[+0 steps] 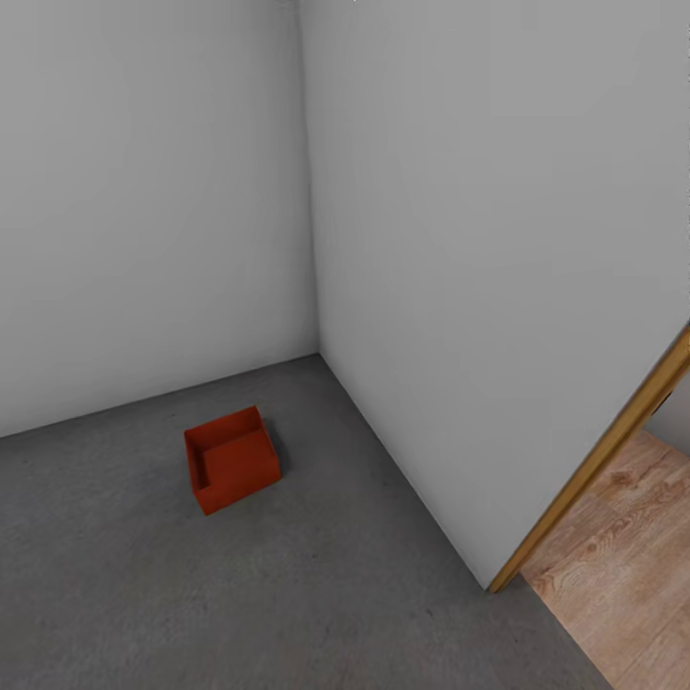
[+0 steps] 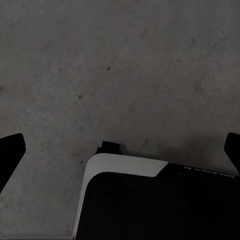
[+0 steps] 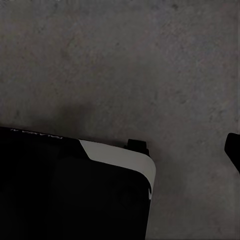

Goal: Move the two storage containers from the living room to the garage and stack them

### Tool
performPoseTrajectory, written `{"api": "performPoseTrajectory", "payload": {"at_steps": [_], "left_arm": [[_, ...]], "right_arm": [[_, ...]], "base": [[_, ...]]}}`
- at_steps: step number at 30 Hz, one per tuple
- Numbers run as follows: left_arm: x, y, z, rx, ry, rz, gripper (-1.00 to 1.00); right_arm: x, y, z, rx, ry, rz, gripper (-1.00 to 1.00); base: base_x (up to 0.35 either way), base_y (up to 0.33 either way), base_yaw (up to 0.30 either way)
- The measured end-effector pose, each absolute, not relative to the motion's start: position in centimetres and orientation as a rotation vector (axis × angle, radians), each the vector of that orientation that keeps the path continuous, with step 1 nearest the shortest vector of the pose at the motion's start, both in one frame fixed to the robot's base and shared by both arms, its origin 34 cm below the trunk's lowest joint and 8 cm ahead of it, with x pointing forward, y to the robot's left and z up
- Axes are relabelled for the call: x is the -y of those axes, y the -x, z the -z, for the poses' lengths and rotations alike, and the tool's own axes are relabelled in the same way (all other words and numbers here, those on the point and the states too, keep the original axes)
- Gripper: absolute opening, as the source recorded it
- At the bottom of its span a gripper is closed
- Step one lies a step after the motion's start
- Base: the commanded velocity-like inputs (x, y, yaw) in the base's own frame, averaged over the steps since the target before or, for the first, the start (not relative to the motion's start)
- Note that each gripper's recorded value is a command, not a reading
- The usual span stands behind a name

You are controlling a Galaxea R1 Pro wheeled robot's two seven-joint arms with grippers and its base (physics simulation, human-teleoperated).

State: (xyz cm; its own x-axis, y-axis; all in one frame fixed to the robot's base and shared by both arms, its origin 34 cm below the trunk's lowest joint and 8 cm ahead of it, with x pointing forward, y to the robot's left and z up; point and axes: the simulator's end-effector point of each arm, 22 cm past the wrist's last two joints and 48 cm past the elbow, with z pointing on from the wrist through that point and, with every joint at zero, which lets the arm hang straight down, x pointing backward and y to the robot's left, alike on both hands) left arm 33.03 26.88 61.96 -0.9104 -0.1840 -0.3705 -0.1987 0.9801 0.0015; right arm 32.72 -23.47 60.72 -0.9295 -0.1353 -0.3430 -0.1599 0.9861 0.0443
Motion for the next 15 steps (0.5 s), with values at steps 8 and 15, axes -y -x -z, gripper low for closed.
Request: {"api": "performPoseTrajectory", "payload": {"at_steps": [8, 15], "left_arm": [[-26.87, -33.21, -62.14, -2.743, 0.275, -0.054, 1.00], [-26.80, -33.63, -62.38, -2.732, 0.275, -0.051, 1.00]], "right_arm": [[23.47, -33.22, -61.00, -2.773, 0.213, -0.100, 1.00], [23.46, -33.66, -61.25, -2.761, 0.213, -0.098, 1.00]], "base": [[0.000, 0.000, 0.000], [0.000, 0.000, 0.000]]}}
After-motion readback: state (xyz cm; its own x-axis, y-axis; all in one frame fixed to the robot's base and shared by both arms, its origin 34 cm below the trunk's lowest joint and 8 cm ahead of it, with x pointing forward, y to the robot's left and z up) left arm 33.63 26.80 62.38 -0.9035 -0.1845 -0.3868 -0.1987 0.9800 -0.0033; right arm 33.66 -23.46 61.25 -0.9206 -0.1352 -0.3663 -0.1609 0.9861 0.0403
